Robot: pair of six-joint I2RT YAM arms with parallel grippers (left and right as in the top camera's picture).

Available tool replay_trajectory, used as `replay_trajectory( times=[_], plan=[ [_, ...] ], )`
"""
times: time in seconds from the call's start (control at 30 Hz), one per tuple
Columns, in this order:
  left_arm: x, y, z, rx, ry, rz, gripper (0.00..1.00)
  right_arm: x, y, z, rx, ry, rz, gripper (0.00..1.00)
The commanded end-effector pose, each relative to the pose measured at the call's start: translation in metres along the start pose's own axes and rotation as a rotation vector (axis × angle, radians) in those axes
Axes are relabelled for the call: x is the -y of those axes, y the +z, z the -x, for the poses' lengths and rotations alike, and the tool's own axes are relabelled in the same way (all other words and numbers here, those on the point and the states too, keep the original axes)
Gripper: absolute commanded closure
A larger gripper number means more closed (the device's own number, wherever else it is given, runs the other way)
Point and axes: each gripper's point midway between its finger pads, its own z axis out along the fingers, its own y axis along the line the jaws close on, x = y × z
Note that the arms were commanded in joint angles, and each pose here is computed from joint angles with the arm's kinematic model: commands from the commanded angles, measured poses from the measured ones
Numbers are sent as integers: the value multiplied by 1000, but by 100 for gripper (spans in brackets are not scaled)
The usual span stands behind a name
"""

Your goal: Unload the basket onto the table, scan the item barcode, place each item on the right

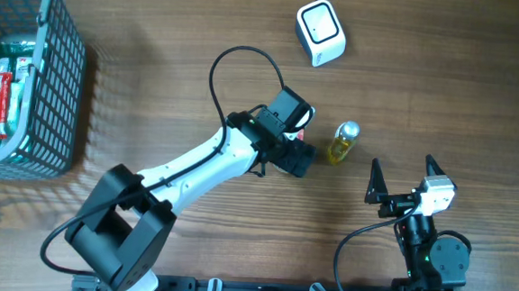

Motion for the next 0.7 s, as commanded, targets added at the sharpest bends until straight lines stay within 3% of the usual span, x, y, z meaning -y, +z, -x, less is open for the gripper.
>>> replay_trajectory(
  times=[0.0, 0.23, 0.3, 0.5, 0.67],
  plan=[
    [0, 4, -1, -6, 1, 6, 27, -1, 0, 0, 3, -8, 9, 0],
    [0, 4, -1, -4, -1, 5, 44, -1, 0, 0, 3, -9, 9, 0],
    [-6, 4, 2, 11, -72, 41, 50, -1, 0, 0, 3, -9, 9, 0],
    [-36, -4, 11, 92, -299, 209, 56, -1, 0, 0, 3, -8, 9, 1],
    [-57, -23, 10, 151, -453, 330, 54, -1, 0, 0, 3, -9, 9, 0]
  ],
)
